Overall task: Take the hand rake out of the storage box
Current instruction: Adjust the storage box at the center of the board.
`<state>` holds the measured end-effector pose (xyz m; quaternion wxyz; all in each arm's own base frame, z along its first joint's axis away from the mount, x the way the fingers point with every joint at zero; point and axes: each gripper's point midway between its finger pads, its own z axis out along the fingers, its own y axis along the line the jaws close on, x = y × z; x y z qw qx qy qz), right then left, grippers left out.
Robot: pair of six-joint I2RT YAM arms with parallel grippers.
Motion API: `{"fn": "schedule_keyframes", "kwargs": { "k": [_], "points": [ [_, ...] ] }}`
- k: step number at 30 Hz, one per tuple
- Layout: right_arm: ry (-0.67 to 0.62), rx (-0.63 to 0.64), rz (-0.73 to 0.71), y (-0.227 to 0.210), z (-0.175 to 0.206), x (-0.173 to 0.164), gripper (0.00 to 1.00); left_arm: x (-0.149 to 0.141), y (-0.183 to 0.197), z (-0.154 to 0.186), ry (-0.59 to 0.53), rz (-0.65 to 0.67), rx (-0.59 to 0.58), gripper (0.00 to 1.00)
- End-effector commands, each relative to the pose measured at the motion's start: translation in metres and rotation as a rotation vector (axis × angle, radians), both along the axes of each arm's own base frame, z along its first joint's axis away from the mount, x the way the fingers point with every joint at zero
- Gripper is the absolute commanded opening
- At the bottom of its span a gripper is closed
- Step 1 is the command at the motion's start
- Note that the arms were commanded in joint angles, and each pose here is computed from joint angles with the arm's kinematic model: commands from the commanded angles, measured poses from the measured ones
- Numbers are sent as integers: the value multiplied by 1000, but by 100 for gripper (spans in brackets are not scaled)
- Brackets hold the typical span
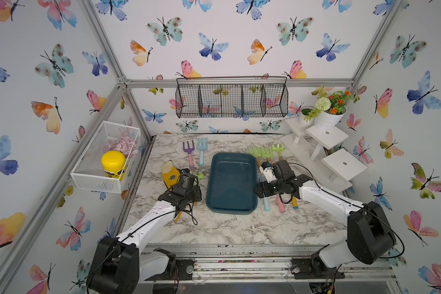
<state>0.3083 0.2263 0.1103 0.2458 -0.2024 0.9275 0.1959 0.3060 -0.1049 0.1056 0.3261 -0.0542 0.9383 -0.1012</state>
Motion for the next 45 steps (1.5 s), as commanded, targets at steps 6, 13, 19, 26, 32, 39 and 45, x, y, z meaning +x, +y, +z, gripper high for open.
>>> {"fn": "schedule_keyframes", "kwargs": {
  "k": [6,13,19,26,32,39,45],
  "points": [
    [32,-4,21,9,-16,-16,87,4,-6,11,-25,-24,-12,15],
    [33,-84,-6,-2,-32,-21,87,3,-6,11,-23,-26,-10,15],
    [31,-128,-26,-12,-36,-22,87,3,-6,10,-21,-28,-6,15],
    [21,-173,-57,-23,-38,-21,87,4,-5,10,-18,-28,0,15],
    [23,-193,-74,-28,-41,-22,88,4,-4,14,-24,-27,9,15],
    [11,-228,-105,-35,-39,-19,88,6,-4,17,-27,-28,15,15],
    [-2,-267,-143,-45,-37,-17,88,8,-4,19,-28,-29,16,15]
  ]
}}
